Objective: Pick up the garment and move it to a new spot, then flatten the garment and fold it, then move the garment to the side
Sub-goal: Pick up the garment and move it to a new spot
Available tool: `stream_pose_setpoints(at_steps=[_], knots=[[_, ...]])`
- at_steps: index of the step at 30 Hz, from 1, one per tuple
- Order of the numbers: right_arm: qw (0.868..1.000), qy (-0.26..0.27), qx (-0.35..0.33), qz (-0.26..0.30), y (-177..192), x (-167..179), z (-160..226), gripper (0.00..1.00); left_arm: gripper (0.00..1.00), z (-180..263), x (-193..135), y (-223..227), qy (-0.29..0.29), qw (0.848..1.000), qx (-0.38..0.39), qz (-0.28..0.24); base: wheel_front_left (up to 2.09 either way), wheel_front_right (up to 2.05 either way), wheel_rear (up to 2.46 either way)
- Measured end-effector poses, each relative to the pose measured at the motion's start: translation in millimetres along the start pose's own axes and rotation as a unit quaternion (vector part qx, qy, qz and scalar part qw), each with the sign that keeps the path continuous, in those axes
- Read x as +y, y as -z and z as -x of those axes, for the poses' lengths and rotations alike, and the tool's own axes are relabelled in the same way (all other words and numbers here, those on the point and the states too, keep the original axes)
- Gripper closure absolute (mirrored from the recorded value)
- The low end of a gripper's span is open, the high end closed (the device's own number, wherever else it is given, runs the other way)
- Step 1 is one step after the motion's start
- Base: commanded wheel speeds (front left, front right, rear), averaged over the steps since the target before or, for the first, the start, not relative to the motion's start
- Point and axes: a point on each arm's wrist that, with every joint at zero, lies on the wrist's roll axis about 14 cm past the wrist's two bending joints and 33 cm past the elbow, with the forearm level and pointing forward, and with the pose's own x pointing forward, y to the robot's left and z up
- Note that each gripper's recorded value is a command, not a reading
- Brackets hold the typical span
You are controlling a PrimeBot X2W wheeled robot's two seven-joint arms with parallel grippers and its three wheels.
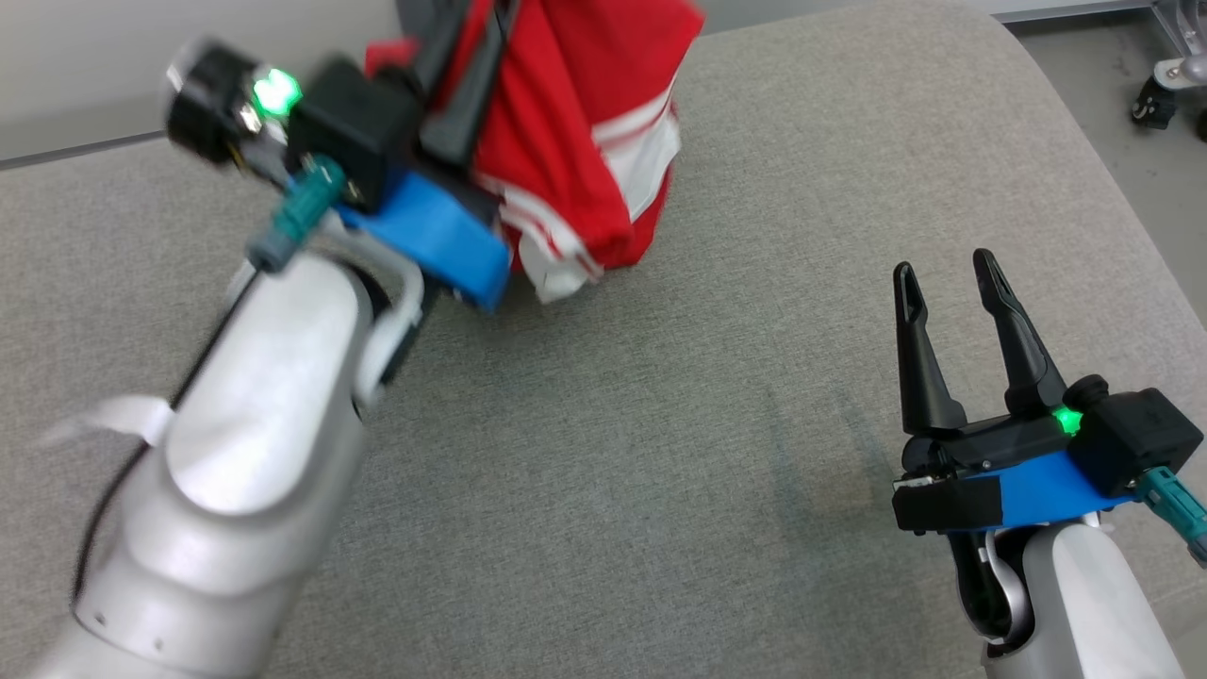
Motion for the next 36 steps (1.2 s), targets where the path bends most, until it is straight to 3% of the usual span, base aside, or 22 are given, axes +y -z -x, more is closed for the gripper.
stream_pose_setpoints(at_steps=[8, 13, 14, 15, 16, 21, 26, 36], knots=[[1.0, -0.01, 0.001, -0.005, 3, 8, -4, 0.0, 1.0, 62, -48, 101, 0.006, 0.989, 0.124, 0.084, 0.0, 0.0, 0.0], [1.0, -0.014, 0.003, -0.005, 6, 11, -7, 0.0, 1.0, 92, -83, 135, 0.021, 0.978, 0.174, 0.116, 0.0, 0.0, 0.0], [1.0, -0.016, 0.003, -0.006, 6, 12, -7, 0.0, 0.7, 96, -88, 137, 0.023, 0.977, 0.177, 0.119, 0.0, 0.0, 0.0], [1.0, -0.019, 0.003, -0.007, 6, 14, -7, 0.0, 0.7, 98, -93, 136, 0.026, 0.977, 0.176, 0.119, 0.0, 0.0, 0.0], [1.0, -0.021, 0.003, -0.009, 6, 16, -7, 0.0, 0.0, 98, -94, 133, 0.027, 0.978, 0.17, 0.118, 0.0, 0.0, 0.0], [0.999, -0.037, -0.001, -0.015, 3, 28, -6, 0.0, 0.0, 94, -79, 103, -0.001, 0.987, 0.125, 0.1, 0.0, 0.0, 0.0], [0.998, -0.053, -0.004, -0.022, 0, 40, -3, 0.0, 0.0, 93, -42, 55, -0.057, 0.995, 0.062, 0.053, 0.0, 0.0, 0.0], [0.996, -0.084, -0.009, -0.035, -5, 64, 0, 0.0, 0.0, 166, 27, 25, -0.206, 0.978, 0.042, 0.011, 0.0, 0.0, 0.0]])
